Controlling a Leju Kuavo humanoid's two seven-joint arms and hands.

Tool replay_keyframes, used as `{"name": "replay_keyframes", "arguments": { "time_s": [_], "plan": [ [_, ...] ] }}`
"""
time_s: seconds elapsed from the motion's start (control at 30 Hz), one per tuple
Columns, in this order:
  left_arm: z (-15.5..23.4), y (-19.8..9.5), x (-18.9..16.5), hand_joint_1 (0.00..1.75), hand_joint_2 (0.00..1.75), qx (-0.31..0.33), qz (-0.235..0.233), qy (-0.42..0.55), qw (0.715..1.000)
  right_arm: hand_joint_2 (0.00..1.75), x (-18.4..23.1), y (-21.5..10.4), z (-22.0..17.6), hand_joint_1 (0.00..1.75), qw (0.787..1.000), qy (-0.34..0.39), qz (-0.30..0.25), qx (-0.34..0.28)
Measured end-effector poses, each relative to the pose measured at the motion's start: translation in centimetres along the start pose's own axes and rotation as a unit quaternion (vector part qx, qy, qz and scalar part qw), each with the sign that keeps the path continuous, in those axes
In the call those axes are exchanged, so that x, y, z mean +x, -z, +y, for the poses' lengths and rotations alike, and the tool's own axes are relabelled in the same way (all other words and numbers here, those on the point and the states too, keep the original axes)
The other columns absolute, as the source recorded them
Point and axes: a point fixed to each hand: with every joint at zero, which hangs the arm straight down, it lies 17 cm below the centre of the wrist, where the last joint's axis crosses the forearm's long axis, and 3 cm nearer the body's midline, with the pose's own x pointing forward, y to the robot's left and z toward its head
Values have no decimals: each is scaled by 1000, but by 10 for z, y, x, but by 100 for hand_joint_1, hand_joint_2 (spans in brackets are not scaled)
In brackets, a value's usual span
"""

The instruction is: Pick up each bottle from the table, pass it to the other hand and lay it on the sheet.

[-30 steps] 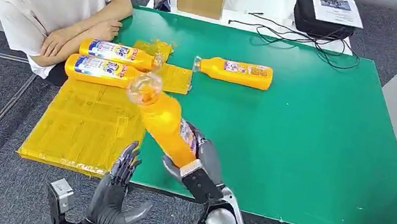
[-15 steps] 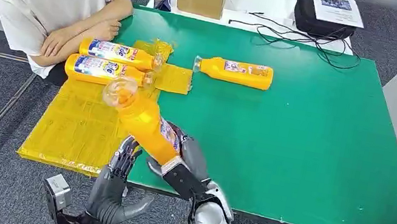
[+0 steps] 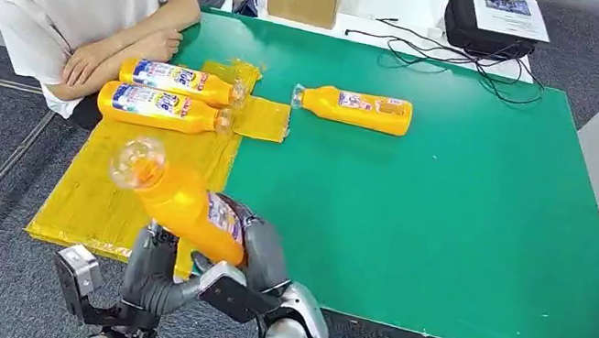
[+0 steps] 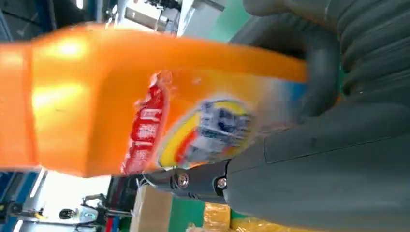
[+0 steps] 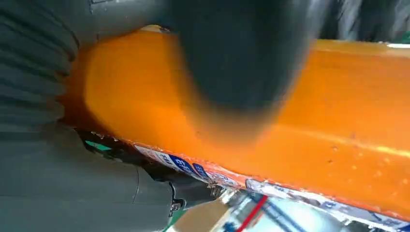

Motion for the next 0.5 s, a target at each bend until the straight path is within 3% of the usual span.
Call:
{"name": "replay_keyframes", "arguments": {
  "time_s": [0.5],
  "plan": [
    [0,10,6,0,175,-7,-10,-23,1000,175,22,2,19,175,999,0,-29,20]
  ]
}}
